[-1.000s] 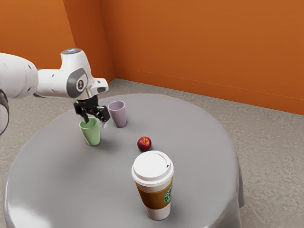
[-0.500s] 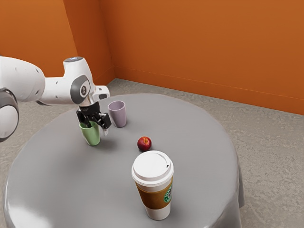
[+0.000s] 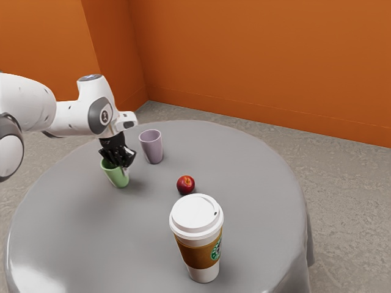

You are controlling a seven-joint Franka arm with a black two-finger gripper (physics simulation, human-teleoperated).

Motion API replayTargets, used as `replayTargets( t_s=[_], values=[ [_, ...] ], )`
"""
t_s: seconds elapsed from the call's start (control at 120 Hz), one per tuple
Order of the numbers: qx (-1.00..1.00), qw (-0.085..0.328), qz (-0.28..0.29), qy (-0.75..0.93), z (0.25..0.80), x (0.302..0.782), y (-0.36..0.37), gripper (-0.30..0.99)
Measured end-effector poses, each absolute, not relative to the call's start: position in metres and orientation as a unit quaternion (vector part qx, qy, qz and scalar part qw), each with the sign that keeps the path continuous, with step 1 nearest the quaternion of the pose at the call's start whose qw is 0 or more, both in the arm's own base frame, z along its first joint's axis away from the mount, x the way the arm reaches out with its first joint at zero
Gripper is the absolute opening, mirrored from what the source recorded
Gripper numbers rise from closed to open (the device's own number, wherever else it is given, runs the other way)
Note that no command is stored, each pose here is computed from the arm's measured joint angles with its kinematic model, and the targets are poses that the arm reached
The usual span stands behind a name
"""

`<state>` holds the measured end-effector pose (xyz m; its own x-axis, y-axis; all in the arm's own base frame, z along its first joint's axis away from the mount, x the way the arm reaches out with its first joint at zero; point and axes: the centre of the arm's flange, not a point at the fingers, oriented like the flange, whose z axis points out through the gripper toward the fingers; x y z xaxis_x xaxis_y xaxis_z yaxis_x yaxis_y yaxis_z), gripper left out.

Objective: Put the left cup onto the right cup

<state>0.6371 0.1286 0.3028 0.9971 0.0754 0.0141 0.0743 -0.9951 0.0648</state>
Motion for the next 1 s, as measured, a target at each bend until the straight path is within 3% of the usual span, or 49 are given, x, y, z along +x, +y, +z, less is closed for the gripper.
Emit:
replayTargets(
  t_s=[0.4, 0.783, 1.0],
  values=[
    [1.0, 0.004, 0.001, 0.019, 0.311, 0.637, 0.129, -0.09],
    [0.997, -0.067, 0.024, -0.041, 0.426, 0.697, 0.091, -0.09],
    [0.995, -0.084, 0.023, -0.044, 0.439, 0.737, 0.075, -0.09]
  ],
)
